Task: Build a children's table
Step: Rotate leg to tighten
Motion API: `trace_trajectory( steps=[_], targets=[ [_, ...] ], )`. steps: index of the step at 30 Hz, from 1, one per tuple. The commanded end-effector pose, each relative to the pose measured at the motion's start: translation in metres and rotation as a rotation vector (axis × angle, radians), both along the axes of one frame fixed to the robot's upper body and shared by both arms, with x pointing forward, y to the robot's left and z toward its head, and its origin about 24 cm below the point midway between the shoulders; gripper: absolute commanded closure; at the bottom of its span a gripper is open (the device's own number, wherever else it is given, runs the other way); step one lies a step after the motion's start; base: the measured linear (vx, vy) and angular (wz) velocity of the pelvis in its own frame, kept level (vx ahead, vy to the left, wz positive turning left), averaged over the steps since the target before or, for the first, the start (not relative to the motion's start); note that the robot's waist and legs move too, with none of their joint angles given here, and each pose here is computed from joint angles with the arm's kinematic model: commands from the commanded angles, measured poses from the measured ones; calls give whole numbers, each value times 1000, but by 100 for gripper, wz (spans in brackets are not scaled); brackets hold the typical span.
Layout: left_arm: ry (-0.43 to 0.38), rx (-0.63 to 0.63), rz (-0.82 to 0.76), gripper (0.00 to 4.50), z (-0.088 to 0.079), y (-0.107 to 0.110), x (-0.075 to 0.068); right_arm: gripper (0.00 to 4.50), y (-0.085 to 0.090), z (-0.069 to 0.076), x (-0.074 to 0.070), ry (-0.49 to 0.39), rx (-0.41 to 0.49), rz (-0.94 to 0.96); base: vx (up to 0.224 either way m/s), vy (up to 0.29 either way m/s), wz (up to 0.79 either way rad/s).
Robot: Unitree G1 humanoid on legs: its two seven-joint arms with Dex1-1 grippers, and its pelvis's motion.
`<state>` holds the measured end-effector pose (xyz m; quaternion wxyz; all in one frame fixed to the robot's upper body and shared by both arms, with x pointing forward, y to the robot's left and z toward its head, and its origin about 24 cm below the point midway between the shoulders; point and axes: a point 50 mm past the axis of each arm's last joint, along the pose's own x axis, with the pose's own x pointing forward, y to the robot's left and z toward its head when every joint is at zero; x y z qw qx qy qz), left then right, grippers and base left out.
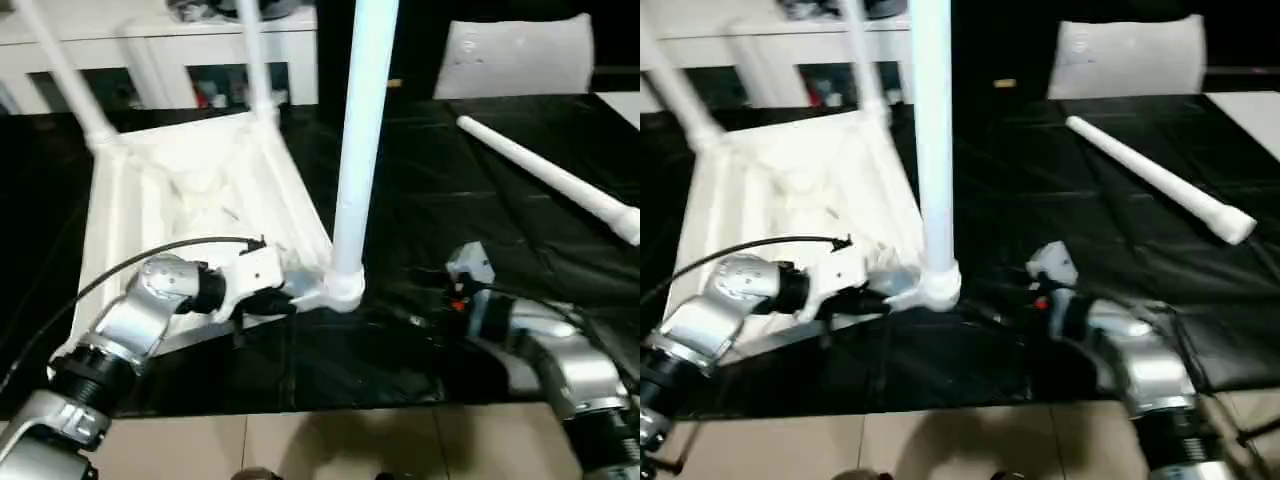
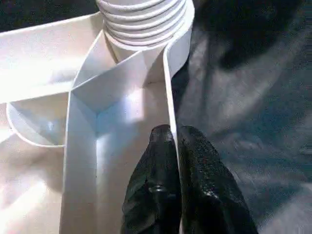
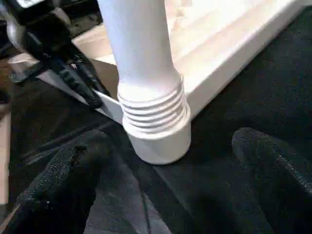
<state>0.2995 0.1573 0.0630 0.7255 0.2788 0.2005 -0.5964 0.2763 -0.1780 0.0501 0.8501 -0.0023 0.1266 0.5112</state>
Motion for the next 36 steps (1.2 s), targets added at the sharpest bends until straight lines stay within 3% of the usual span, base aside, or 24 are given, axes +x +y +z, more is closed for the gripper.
trace_trajectory(
  steps=[1, 7, 11, 19, 36],
  targets=[
    [59, 49, -148, 450, -7, -4, -8, 2, 4, 11, 3, -24, -12, 73, 0, 0, 0],
    [80, 52, -234, 450, -8, -6, -10, 2, 12, 18, 4, -37, -54, 190, 0, 0, 0],
    [84, 59, -303, 450, -8, -13, -11, 2, 23, 14, 7, -57, -117, 279, 0, 0, 0],
    [82, 64, -363, 450, -9, -20, -12, 2, 35, 9, 9, -37, -134, 351, 0, 0, 0],
    [71, 89, -377, 450, -13, -21, -11, 153, 40, 3, 12, 12, -112, 399, 0, 0, 0]
  ],
)
